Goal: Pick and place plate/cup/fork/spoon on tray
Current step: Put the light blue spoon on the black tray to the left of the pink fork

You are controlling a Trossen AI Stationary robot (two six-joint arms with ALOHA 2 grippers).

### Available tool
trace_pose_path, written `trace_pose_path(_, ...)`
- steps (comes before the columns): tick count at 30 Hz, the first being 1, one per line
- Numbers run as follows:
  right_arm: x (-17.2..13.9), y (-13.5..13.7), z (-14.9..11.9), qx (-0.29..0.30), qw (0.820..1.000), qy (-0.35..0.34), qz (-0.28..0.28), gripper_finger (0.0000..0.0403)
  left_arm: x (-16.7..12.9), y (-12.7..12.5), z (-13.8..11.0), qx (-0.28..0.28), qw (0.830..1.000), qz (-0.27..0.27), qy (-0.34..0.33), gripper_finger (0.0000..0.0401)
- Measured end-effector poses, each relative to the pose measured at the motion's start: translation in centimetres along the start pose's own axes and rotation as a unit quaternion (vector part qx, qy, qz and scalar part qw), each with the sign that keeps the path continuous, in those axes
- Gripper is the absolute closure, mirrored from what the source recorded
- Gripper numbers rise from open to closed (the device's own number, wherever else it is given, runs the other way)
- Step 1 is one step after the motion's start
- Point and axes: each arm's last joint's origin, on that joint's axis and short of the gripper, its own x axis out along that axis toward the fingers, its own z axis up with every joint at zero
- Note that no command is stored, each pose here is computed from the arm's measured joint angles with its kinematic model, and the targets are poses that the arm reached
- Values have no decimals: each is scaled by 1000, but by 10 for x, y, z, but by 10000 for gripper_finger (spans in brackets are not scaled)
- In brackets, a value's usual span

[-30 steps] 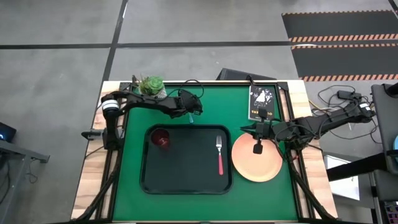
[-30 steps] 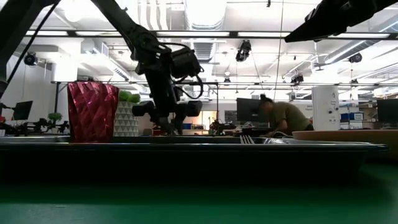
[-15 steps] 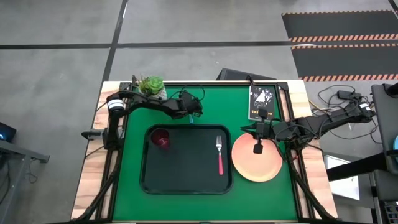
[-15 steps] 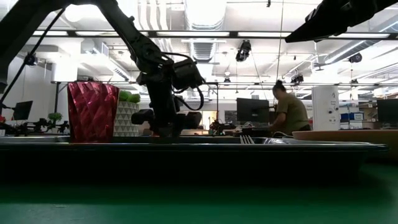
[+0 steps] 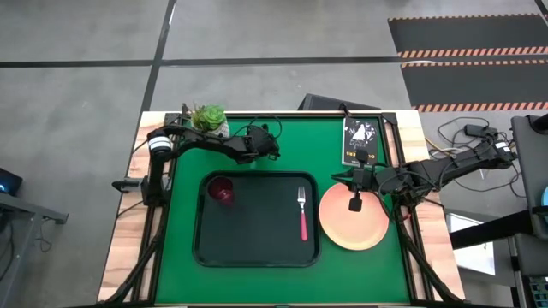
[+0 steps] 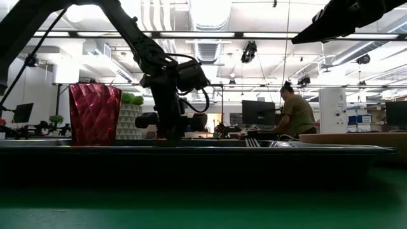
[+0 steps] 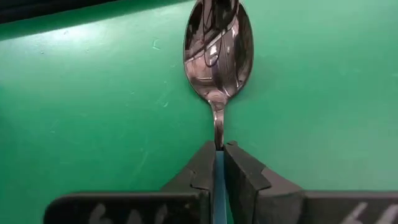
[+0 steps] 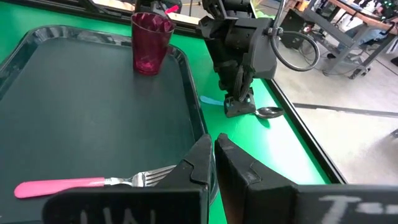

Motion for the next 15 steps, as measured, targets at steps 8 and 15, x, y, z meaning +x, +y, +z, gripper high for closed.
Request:
trace_pose_path(8,-4,-2,-3,1,1000,11,-1,394,-11,-4,13,-16,999,-9,-36,393)
trace_pose_path(15,-23,-12,-3,40,999,-9,-2,394,-60,-15,28,-17,995,-70,-71,398)
